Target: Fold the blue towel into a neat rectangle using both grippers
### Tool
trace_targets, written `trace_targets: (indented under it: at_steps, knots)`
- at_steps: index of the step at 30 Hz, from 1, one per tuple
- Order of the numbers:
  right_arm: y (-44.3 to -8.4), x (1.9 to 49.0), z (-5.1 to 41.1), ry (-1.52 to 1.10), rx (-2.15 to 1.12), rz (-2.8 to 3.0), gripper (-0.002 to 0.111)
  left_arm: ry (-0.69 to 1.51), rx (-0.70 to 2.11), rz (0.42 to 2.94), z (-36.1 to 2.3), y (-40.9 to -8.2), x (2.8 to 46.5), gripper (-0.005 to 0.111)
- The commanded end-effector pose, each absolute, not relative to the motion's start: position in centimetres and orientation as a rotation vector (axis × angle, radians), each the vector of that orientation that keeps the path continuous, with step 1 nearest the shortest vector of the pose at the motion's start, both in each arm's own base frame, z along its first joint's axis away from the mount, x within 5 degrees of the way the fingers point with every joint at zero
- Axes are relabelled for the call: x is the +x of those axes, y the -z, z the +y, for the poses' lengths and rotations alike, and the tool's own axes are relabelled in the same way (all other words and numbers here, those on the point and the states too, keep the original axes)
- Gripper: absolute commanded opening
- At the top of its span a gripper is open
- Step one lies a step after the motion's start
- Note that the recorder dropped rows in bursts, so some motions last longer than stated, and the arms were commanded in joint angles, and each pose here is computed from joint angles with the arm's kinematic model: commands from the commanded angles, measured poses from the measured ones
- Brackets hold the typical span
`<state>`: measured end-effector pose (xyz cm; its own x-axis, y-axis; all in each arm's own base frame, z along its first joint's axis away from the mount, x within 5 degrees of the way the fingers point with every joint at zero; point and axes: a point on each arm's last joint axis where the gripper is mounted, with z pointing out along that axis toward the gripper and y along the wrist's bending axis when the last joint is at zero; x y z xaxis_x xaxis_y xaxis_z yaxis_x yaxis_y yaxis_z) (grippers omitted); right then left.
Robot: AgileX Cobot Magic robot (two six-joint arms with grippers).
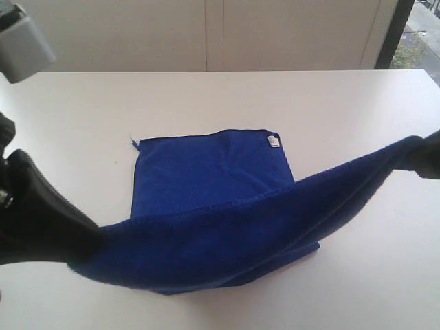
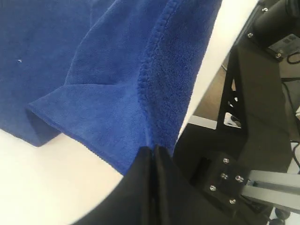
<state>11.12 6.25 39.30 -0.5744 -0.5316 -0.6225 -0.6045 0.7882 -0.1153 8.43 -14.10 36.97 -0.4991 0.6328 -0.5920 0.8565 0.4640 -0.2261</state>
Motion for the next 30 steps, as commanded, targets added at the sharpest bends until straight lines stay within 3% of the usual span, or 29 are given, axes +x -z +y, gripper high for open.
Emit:
trace_targets:
  at_steps: [1,11,18,22,30]
  knots:
    - [-39.8,8.9,5.8,-0.257,-0.824,2.256,0.0,0.774,1.27,2.322,-13.8,-37.0,6.8,0.0]
    - [-39.9,8.6,6.3,-0.329,-0.856,2.242,0.0,0.81,1.284,2.36,-13.9,-37.1,5.3,0.0]
    - [-38.2,9.9,6.3,-0.229,-0.877,2.314,0.0,0.577,1.136,2.431,-13.5,-34.6,7.0,0.0]
    - [-36.4,11.5,7.2,-0.205,-0.903,2.397,0.0,0.287,1.034,2.46,-12.1,-34.1,8.4,0.0]
    - [-36.6,12.6,7.6,-0.173,-0.903,2.394,0.0,0.282,1.003,2.359,-11.4,-38.5,8.5,0.0]
